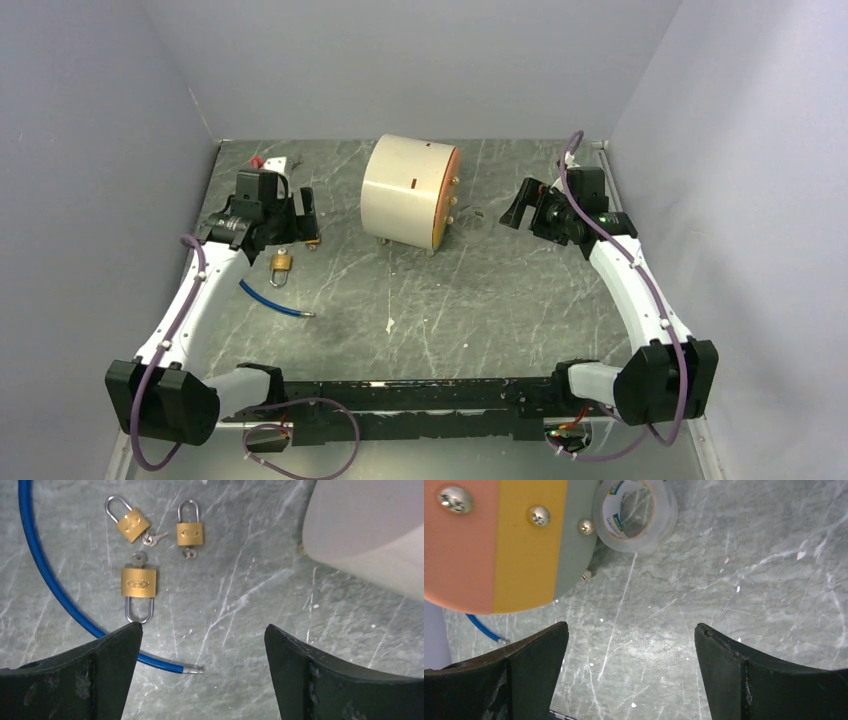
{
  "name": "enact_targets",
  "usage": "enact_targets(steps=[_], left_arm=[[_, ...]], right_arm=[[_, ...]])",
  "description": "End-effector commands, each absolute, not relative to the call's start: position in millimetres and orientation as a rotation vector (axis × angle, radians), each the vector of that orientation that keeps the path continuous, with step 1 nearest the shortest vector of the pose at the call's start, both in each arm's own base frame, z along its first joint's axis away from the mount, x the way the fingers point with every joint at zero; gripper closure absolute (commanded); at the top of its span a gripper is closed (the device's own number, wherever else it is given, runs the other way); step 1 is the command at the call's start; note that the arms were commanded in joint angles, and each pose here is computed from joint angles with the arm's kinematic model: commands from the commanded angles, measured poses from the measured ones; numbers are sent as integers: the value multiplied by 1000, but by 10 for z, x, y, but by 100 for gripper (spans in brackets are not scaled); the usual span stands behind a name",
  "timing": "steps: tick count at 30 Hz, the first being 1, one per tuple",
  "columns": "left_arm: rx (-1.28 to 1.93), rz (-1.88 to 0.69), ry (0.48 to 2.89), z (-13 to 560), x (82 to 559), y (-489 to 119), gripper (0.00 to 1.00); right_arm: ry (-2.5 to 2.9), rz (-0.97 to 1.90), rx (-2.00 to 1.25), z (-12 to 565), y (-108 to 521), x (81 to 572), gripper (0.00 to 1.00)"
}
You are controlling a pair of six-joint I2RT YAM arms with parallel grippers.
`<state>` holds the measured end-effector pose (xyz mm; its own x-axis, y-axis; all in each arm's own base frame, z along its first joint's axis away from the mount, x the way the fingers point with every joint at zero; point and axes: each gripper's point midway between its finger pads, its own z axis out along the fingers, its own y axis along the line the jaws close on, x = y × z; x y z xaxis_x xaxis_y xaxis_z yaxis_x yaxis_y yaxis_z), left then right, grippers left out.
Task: Lock with the key
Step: Move the distractor to the center of the board.
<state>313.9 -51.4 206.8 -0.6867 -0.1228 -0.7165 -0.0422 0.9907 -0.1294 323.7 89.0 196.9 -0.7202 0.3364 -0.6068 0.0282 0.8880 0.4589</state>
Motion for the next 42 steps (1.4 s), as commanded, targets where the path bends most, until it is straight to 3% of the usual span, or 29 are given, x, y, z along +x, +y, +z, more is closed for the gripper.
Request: enact_targets(steps=[1, 11, 21, 31, 35, 42], left_arm=[[-168, -116, 2296, 2058, 3145, -434, 4], [-199, -118, 2305, 1707, 3130, -310, 4], [-215, -69, 2279, 1786, 3070, -211, 4], [-216, -5, 2319, 1734, 3029, -129, 4], [-210, -11, 2339, 1702, 3036, -144, 4], [-203, -13, 2362, 1653, 3035, -155, 4]], right_arm=[[2269, 601, 295, 2019, 948, 3387, 1], [2215, 844, 369, 1848, 1279, 3952, 1], [2269, 925, 481, 1468, 1562, 4686, 1], [2309, 1029, 592, 1101, 1857, 4823, 3], [2364, 909, 655, 892, 1759, 4787, 3], [2408, 449, 764, 704, 1174, 4661, 1]])
